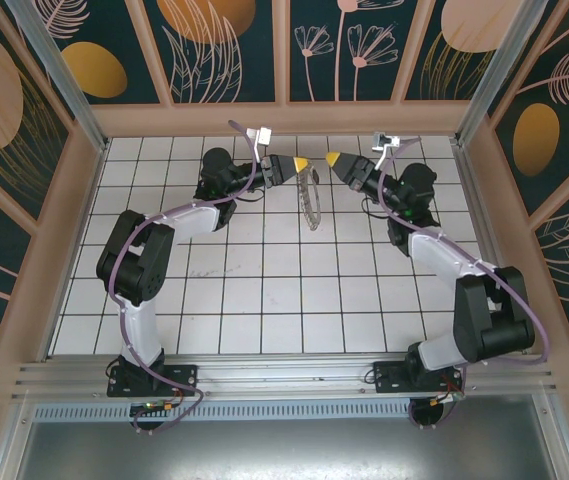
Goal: Put the keys on the keyring
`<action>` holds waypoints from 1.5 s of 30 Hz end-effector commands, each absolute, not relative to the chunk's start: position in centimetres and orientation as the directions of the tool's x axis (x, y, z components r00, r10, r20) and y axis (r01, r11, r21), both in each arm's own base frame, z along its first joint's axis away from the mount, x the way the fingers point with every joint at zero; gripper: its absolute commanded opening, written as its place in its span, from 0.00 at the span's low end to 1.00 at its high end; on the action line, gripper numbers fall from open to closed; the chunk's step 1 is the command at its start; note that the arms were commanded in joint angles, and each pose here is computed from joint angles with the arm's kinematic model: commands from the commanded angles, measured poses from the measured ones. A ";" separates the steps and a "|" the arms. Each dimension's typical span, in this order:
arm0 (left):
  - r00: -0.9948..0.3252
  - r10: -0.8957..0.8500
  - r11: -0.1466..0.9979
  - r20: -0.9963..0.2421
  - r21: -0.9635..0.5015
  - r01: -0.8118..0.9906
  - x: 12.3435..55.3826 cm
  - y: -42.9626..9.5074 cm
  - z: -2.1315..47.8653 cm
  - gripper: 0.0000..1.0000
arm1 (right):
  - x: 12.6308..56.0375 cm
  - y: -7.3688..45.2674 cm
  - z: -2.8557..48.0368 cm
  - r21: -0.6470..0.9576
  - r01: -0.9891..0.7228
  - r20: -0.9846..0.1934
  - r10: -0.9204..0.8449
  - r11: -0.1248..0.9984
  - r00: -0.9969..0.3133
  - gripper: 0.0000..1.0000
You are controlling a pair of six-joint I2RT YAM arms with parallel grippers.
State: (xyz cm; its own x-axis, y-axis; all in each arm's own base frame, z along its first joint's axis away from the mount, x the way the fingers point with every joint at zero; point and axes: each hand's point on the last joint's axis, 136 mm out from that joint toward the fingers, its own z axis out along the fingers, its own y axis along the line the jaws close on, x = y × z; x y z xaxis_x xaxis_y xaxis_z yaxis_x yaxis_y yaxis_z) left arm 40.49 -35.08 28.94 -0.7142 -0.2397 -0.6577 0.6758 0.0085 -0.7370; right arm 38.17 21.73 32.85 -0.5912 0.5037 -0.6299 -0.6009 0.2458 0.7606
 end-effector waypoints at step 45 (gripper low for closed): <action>-0.645 -0.286 -0.039 -0.709 -0.664 0.747 39.7 -34.7 32.8 0.00 | 38.7 25.4 30.9 0.786 -0.603 -0.590 0.456 0.136 -0.667 0.21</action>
